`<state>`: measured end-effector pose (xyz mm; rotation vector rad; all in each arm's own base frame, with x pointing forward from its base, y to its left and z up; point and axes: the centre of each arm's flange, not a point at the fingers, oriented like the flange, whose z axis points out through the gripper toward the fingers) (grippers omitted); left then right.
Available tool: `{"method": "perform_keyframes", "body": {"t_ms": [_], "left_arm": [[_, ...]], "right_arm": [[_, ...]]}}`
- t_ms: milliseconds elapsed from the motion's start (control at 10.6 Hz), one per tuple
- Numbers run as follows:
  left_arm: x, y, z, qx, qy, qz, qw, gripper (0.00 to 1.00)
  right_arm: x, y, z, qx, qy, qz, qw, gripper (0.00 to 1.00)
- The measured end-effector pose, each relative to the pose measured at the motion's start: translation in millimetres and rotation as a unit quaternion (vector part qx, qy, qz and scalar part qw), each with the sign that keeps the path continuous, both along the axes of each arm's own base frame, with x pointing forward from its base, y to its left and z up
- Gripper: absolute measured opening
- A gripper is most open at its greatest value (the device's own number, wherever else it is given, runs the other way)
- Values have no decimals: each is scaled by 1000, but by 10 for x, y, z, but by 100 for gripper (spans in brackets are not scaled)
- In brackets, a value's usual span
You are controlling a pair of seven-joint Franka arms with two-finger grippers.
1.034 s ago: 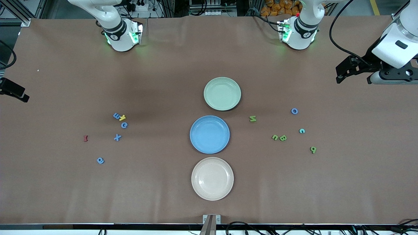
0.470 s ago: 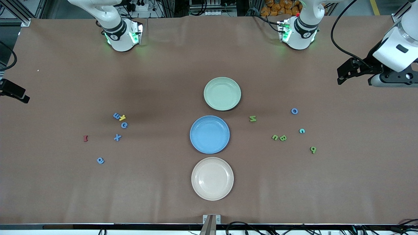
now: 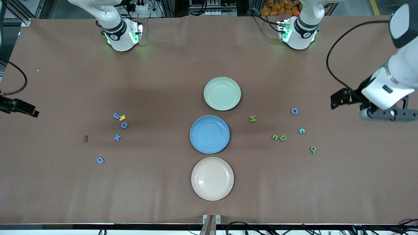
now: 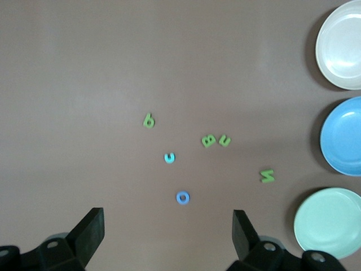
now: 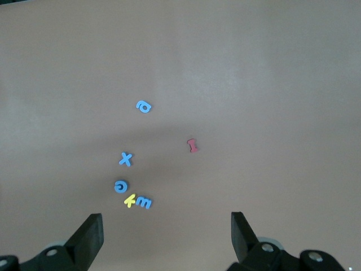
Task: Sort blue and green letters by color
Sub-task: 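Lower both grippers toward the scattered letters on each side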
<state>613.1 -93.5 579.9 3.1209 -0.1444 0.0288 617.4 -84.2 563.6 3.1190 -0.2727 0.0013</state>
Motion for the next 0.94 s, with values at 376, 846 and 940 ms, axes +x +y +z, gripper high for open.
{"method": "perform_keyframes", "body": {"t_ms": [376,846,940], "left_arm": [[348,69,-760,0,41,-88,995,100],[582,299,-1559,39,88,-170,981,100],[638,327,-1697,48,86,-173,980,100]], "right_arm": [[399,25,-860,34,17,-104,994,100],[711,287,-1778,31,26,-251,967,100],[729,340,-1916,35,22,-271,962,100]]}}
